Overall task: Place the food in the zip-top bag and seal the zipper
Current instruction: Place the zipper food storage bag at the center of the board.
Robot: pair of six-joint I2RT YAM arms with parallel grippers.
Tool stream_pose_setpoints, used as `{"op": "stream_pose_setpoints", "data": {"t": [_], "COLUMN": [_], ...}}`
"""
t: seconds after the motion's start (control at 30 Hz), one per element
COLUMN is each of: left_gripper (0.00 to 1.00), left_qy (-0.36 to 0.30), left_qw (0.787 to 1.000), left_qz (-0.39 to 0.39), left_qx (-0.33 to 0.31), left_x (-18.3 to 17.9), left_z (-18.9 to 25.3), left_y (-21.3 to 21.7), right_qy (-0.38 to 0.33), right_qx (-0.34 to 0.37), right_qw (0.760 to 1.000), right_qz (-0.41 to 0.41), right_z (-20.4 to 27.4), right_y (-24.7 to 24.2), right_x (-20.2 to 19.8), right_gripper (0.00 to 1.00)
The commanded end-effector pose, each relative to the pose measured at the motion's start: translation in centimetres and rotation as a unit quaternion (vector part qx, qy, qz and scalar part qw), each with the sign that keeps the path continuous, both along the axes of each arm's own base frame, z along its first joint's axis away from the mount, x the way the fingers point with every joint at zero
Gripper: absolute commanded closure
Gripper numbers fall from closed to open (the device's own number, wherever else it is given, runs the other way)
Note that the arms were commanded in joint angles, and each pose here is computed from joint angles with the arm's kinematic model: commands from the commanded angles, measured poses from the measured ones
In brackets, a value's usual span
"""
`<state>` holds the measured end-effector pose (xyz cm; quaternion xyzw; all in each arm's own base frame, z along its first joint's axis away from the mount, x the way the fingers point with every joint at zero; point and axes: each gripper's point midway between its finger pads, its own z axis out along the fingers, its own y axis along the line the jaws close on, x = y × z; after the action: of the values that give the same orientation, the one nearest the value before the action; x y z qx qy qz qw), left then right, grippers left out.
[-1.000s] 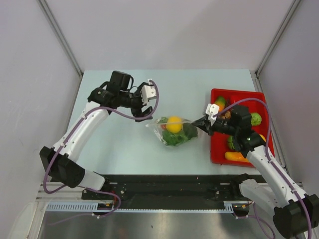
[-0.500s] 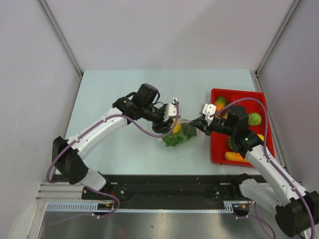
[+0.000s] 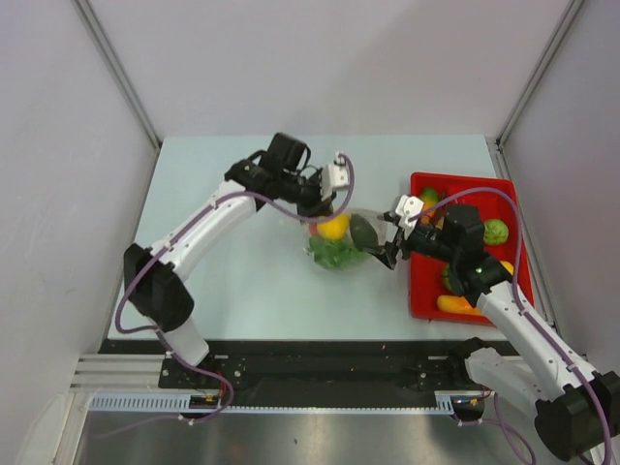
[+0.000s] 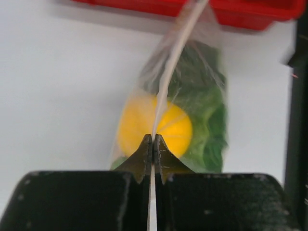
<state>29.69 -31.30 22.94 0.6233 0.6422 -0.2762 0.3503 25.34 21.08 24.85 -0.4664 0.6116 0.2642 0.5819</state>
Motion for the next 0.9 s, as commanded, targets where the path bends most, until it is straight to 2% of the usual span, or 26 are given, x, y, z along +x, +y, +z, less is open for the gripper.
{"op": "stream_pose_setpoints", "data": {"t": [0.0,0.13,0.27,0.3,0.33,0.4,0.43,0.5,0.6,0.67,0.7,0.8,0.87], "left_gripper": [1.0,1.0,1.0,1.0,1.0,1.0,1.0,1.0,1.0,1.0,0.98,0.79,0.68], "left_qy": [-0.045,-0.098,-0.095,-0.087,-0.057,-0.045,-0.025,-0.009,0.036,0.058,0.083,0.124,0.122], "left_qw": [0.996,0.991,0.993,0.994,0.996,0.997,0.997,0.995,0.991,0.99,0.989,0.987,0.989], "left_qz": [0.075,0.095,0.073,0.067,0.054,0.036,0.019,0.004,-0.005,-0.006,0.002,0.019,0.026], "left_qx": [-0.019,-0.003,0.012,0.013,0.032,0.042,0.065,0.099,0.13,0.13,0.126,0.099,0.077], "left_x": [6.3,9.6,8.7,7.8,6.2,3.8,1.8,-1.2,-4.9,-6.4,-7.4,-8.8,-9.1], "left_z": [4.6,5.9,4.9,4.6,1.9,0.3,-3.4,-7.2,-10.6,-11.3,-11.7,-11.3,-9.9], "left_y": [0.8,1.5,1.7,1.8,1.8,2.1,2.1,2.6,2.8,2.6,2.4,1.8,1.6], "right_qy": [-0.041,-0.024,-0.012,-0.001,0.004,0.021,0.041,0.071,0.117,0.139,0.148,0.163,0.165], "right_qx": [0.049,0.076,0.086,0.082,0.08,0.079,0.072,0.067,0.065,0.062,0.065,0.066,0.073], "right_qw": [0.996,0.99,0.985,0.985,0.984,0.982,0.98,0.977,0.971,0.967,0.965,0.961,0.959], "right_qz": [-0.068,-0.117,-0.148,-0.153,-0.16,-0.172,-0.179,-0.189,-0.199,-0.203,-0.207,-0.214,-0.219], "right_z": [4.5,5.5,5.8,5.3,5.1,4.5,3.6,2.4,0.9,0.0,-0.2,-0.6,-0.3], "right_y": [-1.2,-3.1,-4.6,-4.8,-5.1,-5.4,-5.6,-5.9,-6.1,-6.1,-6.2,-6.3,-6.4], "right_x": [3.1,4.9,5.4,5.4,5.4,5.3,5.1,4.9,4.5,4.3,4.2,4.1,4.0], "right_gripper": [0.01,0.0,0.0,0.0,0.0,0.0,0.0,0.0,0.0,0.0,0.0,0.0,0.0]}}
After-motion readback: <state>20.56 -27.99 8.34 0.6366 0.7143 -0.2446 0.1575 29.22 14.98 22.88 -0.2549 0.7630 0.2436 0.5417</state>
